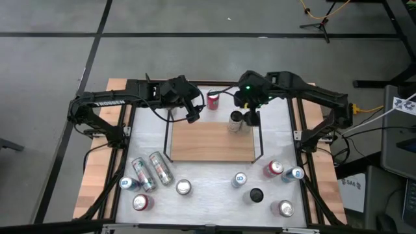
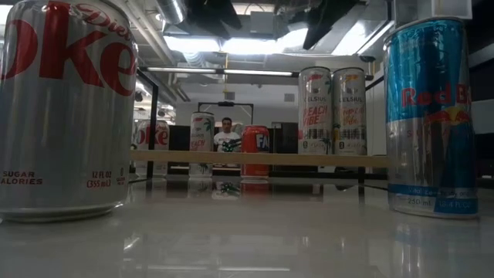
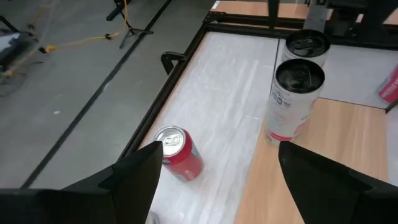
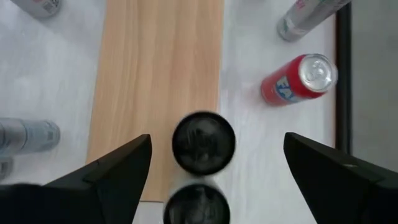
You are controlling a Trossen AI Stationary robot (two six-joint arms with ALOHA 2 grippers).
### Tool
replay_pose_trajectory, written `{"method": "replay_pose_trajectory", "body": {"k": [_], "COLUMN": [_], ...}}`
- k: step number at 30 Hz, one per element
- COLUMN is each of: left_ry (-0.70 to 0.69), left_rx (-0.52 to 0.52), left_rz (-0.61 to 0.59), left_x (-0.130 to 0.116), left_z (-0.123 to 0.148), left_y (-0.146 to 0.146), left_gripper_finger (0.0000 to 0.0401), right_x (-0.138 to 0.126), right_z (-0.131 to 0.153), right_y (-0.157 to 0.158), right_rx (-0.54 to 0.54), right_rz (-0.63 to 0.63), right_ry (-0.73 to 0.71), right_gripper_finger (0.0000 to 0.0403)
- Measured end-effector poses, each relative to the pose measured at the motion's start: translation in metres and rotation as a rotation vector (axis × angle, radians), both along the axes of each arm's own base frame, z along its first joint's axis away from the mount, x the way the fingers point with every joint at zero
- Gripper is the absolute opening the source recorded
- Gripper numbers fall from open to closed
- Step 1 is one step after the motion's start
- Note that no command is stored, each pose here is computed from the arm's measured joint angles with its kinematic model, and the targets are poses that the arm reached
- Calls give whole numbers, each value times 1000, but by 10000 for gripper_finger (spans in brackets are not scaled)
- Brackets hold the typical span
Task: Place canned beverage on shelf
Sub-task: Put the top left silver-red soda can on the shelf
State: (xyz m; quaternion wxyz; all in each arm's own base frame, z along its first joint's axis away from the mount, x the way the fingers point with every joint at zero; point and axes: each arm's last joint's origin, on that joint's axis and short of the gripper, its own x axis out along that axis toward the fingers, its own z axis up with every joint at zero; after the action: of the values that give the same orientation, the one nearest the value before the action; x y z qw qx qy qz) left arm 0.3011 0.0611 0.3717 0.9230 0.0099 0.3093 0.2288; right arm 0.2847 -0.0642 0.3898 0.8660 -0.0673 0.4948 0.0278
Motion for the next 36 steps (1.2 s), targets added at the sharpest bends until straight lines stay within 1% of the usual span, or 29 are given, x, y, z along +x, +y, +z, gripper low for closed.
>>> {"method": "replay_pose_trajectory", "body": {"k": [6,10,12,15,17,23,27,31,36], "left_ry": [4,58,103,181,243,427,538,579,574], "left_rx": [-95,-121,-140,-169,-171,-150,-181,-174,-120], "left_rz": [-27,33,68,113,121,87,91,135,275], "left_x": [-7,-16,-23,-34,-42,-62,-79,-88,-91], "left_z": [-2,-7,-10,-16,-19,-27,-31,-32,-30], "left_y": [24,42,50,61,68,83,91,100,108], "left_gripper_finger": [314,314,314,314,314,314,314,314,314], "right_x": [-18,-29,-33,-38,-39,-36,-29,-24,-22], "right_z": [16,23,22,15,8,-15,-26,-32,-32], "right_y": [-2,-9,-14,-19,-24,-38,-43,-44,-45], "right_rx": [-16,-17,6,60,78,60,40,27,18], "right_rz": [-20,-54,-61,-60,-64,-95,-100,-94,-92], "right_ry": [-62,-94,-104,-110,-125,-194,-239,-276,-297], "right_gripper_finger": [360,360,360,360,360,360,360,360,360]}}
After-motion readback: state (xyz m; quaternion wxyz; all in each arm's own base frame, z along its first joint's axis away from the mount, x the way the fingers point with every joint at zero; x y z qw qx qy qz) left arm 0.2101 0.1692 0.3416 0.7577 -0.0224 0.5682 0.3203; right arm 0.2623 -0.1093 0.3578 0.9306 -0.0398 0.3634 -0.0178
